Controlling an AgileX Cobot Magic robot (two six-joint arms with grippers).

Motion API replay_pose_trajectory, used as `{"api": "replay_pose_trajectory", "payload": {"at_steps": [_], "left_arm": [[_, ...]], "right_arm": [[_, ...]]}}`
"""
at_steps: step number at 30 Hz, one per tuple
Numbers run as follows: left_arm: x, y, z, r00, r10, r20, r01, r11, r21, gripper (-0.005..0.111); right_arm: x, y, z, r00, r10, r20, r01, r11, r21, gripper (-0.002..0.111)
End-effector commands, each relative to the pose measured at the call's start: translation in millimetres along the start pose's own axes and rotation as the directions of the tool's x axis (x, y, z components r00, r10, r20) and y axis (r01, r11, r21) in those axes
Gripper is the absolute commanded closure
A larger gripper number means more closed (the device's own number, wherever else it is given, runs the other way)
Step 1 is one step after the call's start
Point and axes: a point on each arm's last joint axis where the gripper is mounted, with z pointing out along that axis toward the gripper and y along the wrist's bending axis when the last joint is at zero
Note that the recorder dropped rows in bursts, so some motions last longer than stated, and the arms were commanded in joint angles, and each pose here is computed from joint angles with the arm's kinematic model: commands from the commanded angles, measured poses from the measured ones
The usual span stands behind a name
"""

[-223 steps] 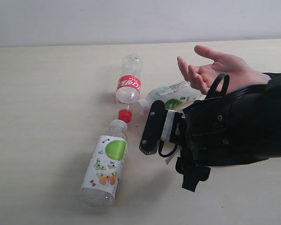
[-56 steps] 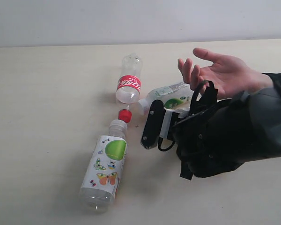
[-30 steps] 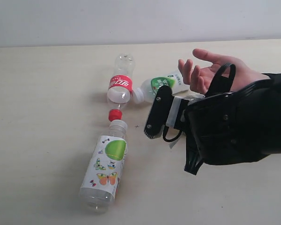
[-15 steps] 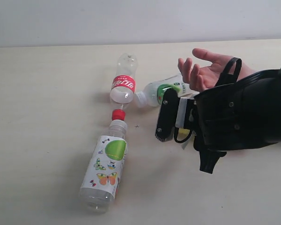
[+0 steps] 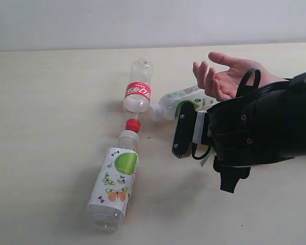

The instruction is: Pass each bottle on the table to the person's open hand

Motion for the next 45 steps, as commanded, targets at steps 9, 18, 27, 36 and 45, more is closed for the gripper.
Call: {"api": "replay_pose_trajectory", "payload": {"at_steps": [9,18,27,36,45], "left_arm": [[1,0.3,0,1.000,0.004,0.004,-0.004,1.000,-0.002,0.107],[1,0.3,0,1.000,0.004,0.004,-0.004,1.000,-0.002,0.107],[1,0.3,0,1.000,0.004,0.004,-0.004,1.000,-0.002,0.107],[1,0.3,0,1.000,0.004,0.004,-0.004,1.000,-0.002,0.107],[1,0.3,0,1.000,0.004,0.004,-0.004,1.000,-0.002,0.107]], "right_arm": [[8,-15,16,1.000,-0.003,0.001,0.003,0.997,-0.080,0.035],[8,-21,30,0.999,-0.024,-0.021,0.023,0.997,-0.072,0.035],[6,-20,43,0.998,-0.058,-0.022,0.057,0.997,-0.054,0.035],[3,-8,62,0.994,-0.092,-0.064,0.089,0.994,-0.057,0.035],[4,-4,68,0.992,-0.095,-0.085,0.090,0.994,-0.054,0.058]]}}
